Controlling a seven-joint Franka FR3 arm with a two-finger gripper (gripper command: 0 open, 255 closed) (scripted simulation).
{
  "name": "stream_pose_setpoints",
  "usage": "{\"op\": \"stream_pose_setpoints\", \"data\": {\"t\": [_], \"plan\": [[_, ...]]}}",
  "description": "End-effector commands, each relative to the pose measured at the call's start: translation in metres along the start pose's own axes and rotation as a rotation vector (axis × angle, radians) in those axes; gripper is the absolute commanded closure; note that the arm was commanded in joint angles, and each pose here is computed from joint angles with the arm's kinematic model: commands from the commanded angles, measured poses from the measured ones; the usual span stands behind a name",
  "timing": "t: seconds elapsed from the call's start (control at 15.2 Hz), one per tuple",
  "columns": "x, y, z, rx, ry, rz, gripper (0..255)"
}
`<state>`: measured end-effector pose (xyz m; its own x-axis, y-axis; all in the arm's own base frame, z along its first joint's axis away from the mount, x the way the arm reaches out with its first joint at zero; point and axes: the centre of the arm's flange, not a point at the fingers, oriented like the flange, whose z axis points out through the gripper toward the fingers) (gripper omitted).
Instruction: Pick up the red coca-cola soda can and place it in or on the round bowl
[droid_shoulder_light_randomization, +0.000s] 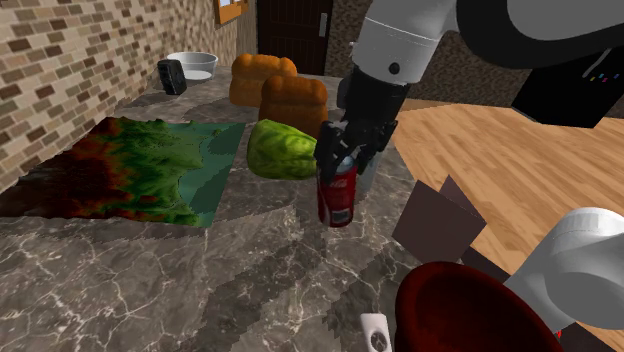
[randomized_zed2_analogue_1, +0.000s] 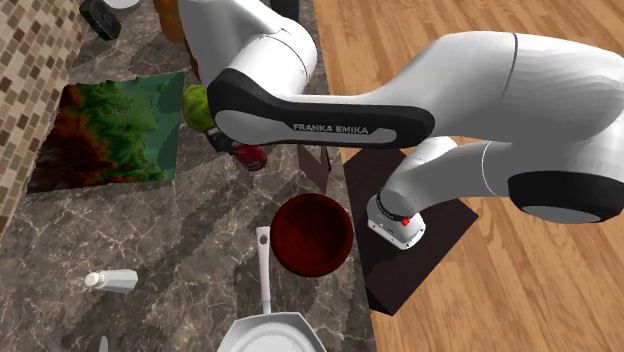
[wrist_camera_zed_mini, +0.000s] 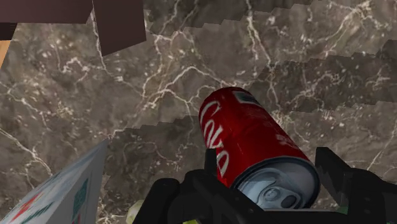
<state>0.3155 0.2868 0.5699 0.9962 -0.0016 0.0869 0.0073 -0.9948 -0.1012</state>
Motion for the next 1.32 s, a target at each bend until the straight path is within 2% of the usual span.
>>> {"op": "stream_pose_setpoints", "data": {"t": [0.0, 1.25], "plan": [[0.001, -0.002, -0.011, 0.0, 0.0, 0.0, 255], [0.009, -0.013, -0.11, 0.0, 0.0, 0.0, 255]]}}
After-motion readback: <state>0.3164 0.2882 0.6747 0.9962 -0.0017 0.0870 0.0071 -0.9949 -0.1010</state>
